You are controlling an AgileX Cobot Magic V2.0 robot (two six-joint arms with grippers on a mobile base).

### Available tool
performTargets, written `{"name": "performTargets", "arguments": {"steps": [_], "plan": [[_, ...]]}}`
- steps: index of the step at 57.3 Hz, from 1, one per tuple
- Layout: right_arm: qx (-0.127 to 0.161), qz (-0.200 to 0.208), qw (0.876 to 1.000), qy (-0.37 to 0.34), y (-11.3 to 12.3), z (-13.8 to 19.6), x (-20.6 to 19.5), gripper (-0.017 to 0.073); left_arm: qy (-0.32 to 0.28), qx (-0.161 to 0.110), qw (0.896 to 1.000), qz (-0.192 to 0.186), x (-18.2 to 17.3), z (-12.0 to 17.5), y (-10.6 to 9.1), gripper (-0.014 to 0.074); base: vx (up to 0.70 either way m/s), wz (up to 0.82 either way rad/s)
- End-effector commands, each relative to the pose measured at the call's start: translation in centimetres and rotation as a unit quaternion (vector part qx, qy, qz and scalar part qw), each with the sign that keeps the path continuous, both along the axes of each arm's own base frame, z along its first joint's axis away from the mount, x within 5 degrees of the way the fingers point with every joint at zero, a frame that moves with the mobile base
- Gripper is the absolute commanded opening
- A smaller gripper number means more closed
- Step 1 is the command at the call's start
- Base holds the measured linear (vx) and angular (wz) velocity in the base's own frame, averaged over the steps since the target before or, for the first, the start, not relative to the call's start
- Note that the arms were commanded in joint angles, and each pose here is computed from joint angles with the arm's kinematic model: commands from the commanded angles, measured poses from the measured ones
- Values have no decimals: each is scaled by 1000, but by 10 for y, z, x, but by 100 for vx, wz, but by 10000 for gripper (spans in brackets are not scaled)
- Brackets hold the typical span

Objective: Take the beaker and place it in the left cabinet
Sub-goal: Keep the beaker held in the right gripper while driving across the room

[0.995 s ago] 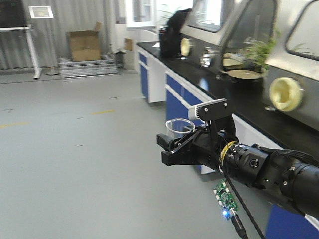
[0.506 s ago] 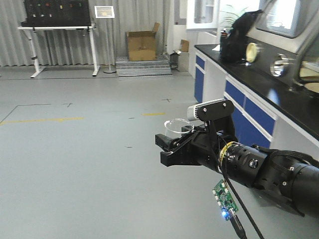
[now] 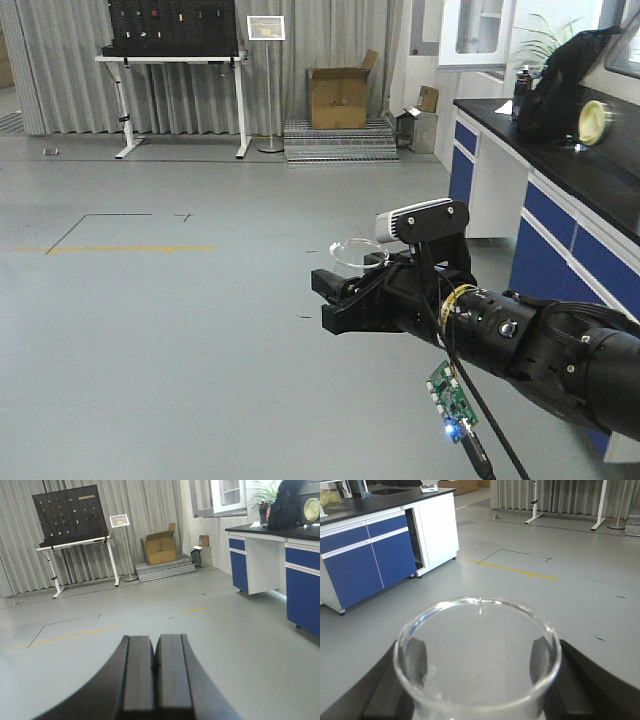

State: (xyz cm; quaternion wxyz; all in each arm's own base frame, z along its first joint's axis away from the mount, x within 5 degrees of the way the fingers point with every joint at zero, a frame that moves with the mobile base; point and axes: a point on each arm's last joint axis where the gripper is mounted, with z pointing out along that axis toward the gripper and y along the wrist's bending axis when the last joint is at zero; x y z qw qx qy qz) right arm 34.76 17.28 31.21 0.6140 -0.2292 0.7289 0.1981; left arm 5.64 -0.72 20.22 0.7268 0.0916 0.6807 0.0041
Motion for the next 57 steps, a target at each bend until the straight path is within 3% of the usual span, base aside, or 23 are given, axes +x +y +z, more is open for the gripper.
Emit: {"name": "performTargets", "arguments": {"steps": [1, 57], "plan": [[35, 16, 998, -49, -1, 31, -7, -1, -43, -8, 999, -2, -1, 3, 0, 1, 39, 11], [35, 15, 998, -48, -1, 31, -7, -1, -43, -8, 999, -2, -1, 3, 0, 1, 46, 4]]}}
